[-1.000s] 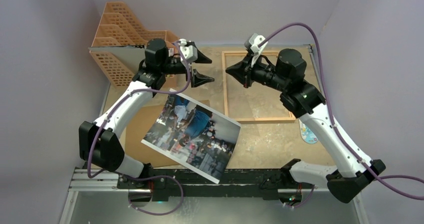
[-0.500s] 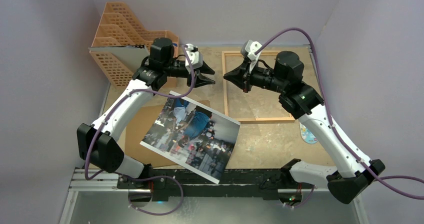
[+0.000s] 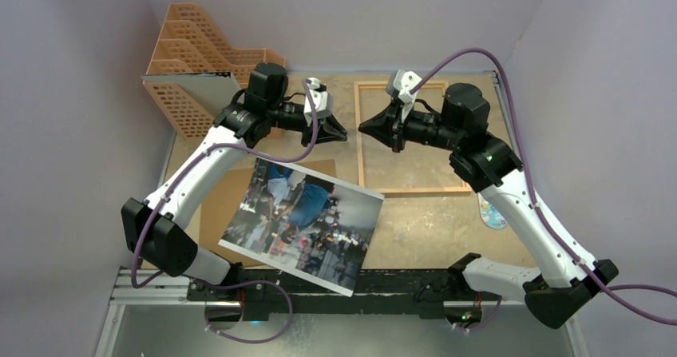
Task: Put the photo into the frame
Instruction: Pick up the photo frame item at the center of the board, then place the photo frame item in the photo frame.
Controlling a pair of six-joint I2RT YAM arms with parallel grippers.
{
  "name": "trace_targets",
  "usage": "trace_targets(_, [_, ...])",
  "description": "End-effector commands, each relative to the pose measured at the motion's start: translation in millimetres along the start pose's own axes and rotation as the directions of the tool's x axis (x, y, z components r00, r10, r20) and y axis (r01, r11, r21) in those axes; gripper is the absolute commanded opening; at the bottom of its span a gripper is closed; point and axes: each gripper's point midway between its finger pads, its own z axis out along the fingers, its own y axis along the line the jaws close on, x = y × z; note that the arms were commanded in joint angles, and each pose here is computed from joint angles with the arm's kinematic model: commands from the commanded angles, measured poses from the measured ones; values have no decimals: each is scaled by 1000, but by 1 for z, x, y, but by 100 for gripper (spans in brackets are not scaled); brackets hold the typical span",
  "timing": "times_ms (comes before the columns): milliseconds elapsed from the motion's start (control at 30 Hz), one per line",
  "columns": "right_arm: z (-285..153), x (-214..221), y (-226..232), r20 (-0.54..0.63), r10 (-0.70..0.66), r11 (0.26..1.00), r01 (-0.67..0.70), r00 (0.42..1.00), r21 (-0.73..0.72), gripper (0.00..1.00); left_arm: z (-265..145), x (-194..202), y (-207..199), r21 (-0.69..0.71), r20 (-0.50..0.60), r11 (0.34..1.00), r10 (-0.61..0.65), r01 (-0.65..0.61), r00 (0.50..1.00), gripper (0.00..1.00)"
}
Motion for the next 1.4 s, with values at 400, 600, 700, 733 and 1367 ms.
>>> trace_targets(400, [-9, -33, 6, 87, -43, 999, 44, 995, -3, 0, 0, -15, -4, 28, 17, 991, 129, -130, 991, 0])
trace_targets(600, [-14, -40, -39, 136, 49, 962, -83, 989, 260, 35, -3, -34, 28, -141, 43, 975, 181, -174, 983, 0])
trace_targets(700, [-26, -54, -71, 237, 100, 880, -197, 966, 432, 73, -14, -51, 58, -341, 76, 920, 231, -192, 970, 0])
trace_targets(733, [-29, -58, -78, 264, 109, 857, -225, 958, 464, 76, -19, -56, 68, -407, 78, 893, 244, -193, 967, 0])
trace_targets(1367, [-76, -50, -150, 567, 185, 583, -554, 803, 595, 99, -137, -136, 133, -911, 212, 404, 286, 83, 935, 0])
